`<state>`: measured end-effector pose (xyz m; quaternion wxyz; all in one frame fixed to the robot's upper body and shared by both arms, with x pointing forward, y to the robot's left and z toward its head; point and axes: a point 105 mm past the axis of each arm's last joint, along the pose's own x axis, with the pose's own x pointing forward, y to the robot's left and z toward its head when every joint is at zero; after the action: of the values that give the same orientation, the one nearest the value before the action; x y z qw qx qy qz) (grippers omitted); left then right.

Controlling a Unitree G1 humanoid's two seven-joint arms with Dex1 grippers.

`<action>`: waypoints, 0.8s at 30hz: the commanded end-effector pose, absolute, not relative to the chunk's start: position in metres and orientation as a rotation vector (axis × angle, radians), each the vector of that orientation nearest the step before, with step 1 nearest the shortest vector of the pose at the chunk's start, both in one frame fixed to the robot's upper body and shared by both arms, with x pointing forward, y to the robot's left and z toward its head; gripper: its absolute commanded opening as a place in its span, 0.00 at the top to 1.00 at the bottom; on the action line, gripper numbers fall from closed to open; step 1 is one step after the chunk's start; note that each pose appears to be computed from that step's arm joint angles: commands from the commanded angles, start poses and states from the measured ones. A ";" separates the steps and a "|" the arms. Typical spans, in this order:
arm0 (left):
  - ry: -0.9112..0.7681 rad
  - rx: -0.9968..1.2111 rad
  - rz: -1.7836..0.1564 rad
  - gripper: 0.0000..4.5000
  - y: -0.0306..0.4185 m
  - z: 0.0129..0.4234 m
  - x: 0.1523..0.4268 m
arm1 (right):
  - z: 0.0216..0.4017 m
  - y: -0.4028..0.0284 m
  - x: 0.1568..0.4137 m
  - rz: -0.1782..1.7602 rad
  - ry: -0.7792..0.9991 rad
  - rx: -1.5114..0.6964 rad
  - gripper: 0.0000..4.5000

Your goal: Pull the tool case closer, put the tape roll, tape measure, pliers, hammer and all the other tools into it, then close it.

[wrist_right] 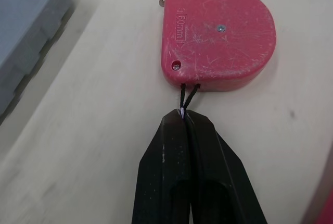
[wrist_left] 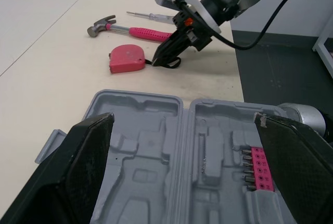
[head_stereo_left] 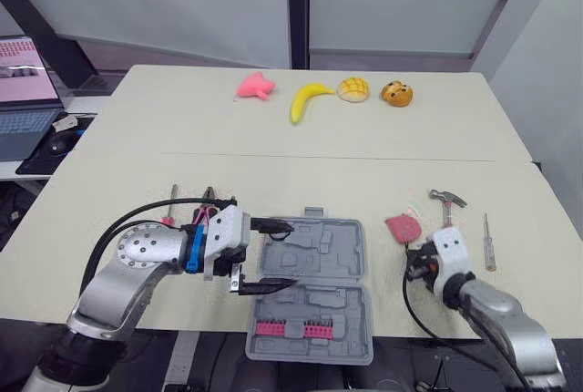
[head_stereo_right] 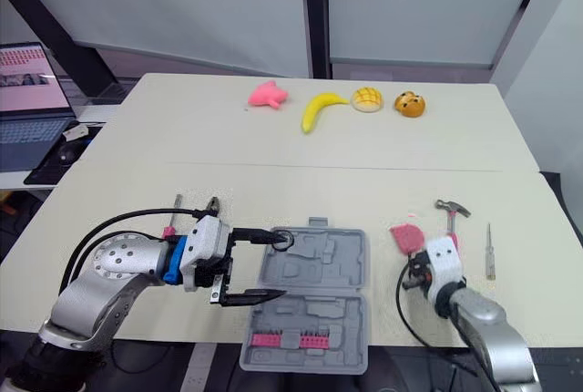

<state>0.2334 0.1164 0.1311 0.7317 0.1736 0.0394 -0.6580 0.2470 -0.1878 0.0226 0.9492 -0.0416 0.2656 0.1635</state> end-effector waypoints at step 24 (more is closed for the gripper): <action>0.028 0.421 -1.547 0.00 0.111 0.123 0.214 | 0.013 -0.155 0.158 0.586 0.801 -0.008 1.00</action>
<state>0.2171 0.1128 0.1211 0.7022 0.1827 0.0222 -0.6878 0.1656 -0.1599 0.0117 0.8869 -0.0102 0.3763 0.2678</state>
